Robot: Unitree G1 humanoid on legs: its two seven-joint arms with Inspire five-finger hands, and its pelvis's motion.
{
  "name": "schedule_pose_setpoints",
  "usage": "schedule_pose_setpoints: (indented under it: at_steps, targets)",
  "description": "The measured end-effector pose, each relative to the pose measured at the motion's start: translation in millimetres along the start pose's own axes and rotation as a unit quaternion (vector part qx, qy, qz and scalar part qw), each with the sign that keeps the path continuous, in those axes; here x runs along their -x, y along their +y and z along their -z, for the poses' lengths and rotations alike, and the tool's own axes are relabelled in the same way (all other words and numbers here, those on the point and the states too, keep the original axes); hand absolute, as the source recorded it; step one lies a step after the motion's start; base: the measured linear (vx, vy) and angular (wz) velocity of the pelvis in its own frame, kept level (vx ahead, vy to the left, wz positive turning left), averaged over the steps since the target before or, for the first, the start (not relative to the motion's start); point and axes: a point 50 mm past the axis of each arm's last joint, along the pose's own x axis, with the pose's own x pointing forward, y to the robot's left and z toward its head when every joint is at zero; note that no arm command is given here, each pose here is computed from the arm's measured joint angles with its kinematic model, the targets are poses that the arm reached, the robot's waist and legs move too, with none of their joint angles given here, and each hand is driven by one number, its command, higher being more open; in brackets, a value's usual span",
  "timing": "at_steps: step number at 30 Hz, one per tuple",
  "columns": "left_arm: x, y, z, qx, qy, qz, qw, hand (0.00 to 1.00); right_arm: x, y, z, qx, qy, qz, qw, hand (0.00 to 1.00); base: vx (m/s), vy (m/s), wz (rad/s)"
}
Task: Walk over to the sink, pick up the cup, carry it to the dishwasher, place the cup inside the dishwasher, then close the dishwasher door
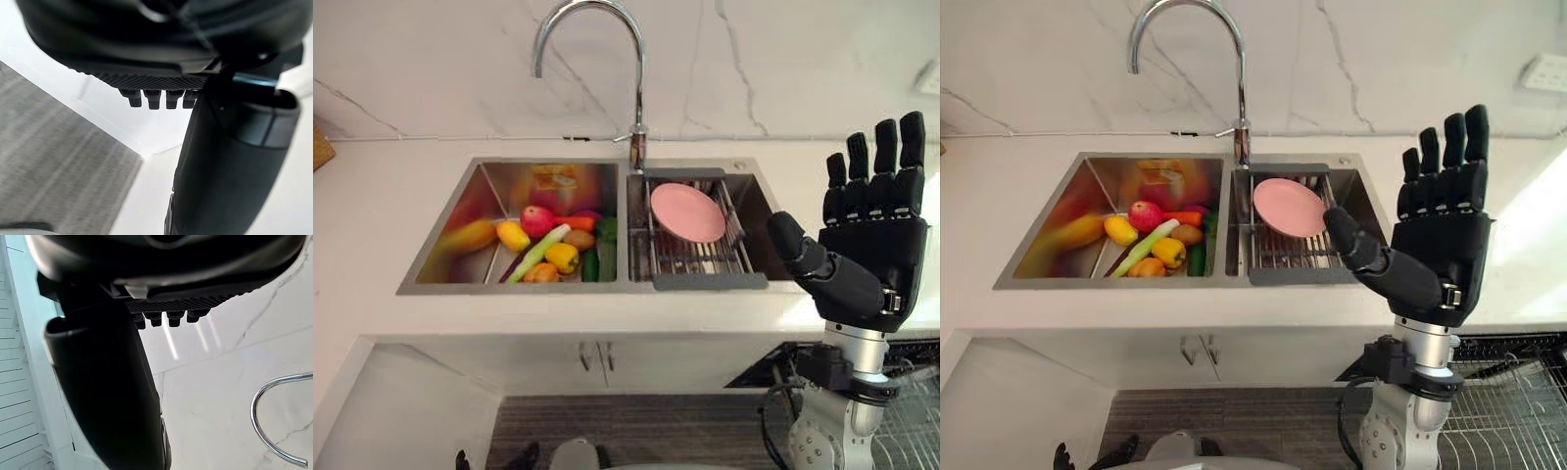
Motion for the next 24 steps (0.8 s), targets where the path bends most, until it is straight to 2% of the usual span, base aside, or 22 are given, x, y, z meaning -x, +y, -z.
schedule_pose_setpoints:
  at_steps: [3, 8, 14, 19, 22, 24]
  targets:
    - [-3, -1, -2, -0.004, -0.002, 0.003, 1.0, 1.0, -1, -6, 0, 0.012, -0.004, 0.015, 1.0, 1.0, 0.21, 0.086, 0.25]
    - [-8, -11, -10, -0.015, -0.013, 0.019, 1.0, 1.0, 1, -15, 22, 0.004, 0.033, 0.041, 0.999, 1.0, 0.2, 0.022, 0.32]
    - [-11, -17, -19, -0.026, -0.023, 0.029, 0.999, 1.0, 7, -18, 21, 0.022, 0.036, 0.049, 0.998, 1.0, 0.24, -0.142, 0.42]
    - [-10, -12, -12, -0.03, -0.01, 0.023, 0.999, 1.0, 3, -25, 16, 0.091, 0.048, 0.043, 0.994, 1.0, 0.19, -0.155, -0.27]
    - [-6, -4, 0, -0.035, 0.016, 0.014, 0.999, 1.0, -1, -29, 10, 0.164, 0.06, 0.024, 0.984, 1.0, 0.11, -0.041, -0.27]
    - [-5, -3, 5, -0.039, 0.025, 0.014, 0.999, 1.0, -5, -27, 7, 0.237, 0.079, -0.018, 0.968, 1.0, 0.04, 0.007, -0.3]
